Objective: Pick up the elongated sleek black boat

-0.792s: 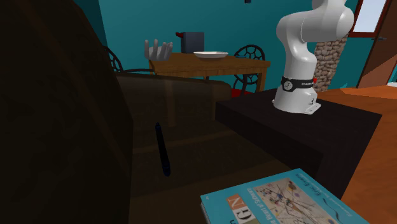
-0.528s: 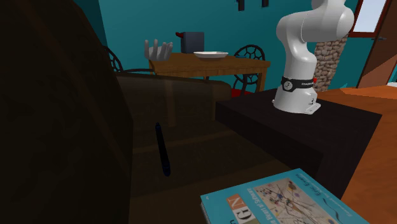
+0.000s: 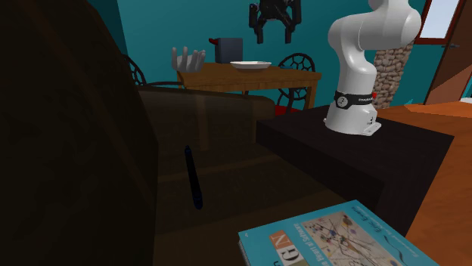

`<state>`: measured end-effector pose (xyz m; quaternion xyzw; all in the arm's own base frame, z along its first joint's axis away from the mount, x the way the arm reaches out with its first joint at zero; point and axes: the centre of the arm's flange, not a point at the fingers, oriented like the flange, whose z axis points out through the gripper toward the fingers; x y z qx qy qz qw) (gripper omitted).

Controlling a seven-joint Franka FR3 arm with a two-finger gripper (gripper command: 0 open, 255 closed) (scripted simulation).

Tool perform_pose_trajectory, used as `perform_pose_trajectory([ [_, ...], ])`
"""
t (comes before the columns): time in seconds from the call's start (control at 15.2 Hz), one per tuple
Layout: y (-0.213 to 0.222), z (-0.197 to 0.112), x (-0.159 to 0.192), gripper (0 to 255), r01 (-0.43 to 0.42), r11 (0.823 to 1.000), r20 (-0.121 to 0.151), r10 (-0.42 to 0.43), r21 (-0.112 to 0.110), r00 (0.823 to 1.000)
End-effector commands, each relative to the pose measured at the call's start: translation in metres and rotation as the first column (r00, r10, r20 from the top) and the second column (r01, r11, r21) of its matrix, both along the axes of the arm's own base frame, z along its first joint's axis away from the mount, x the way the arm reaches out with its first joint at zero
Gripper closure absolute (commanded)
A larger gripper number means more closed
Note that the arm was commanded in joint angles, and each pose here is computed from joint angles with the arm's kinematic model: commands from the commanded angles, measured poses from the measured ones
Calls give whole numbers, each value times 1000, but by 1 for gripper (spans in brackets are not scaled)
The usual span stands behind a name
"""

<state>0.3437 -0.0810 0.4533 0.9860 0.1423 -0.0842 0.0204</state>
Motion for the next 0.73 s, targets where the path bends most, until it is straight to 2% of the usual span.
perform_pose_trajectory([
  [0.0,-9,-22,14,0,-70,998,7,70,2,998],
  [0.33,-26,-72,48,0,-230,973,20,230,7,973],
  [0.66,-37,-122,84,0,-385,923,34,384,10,923],
])
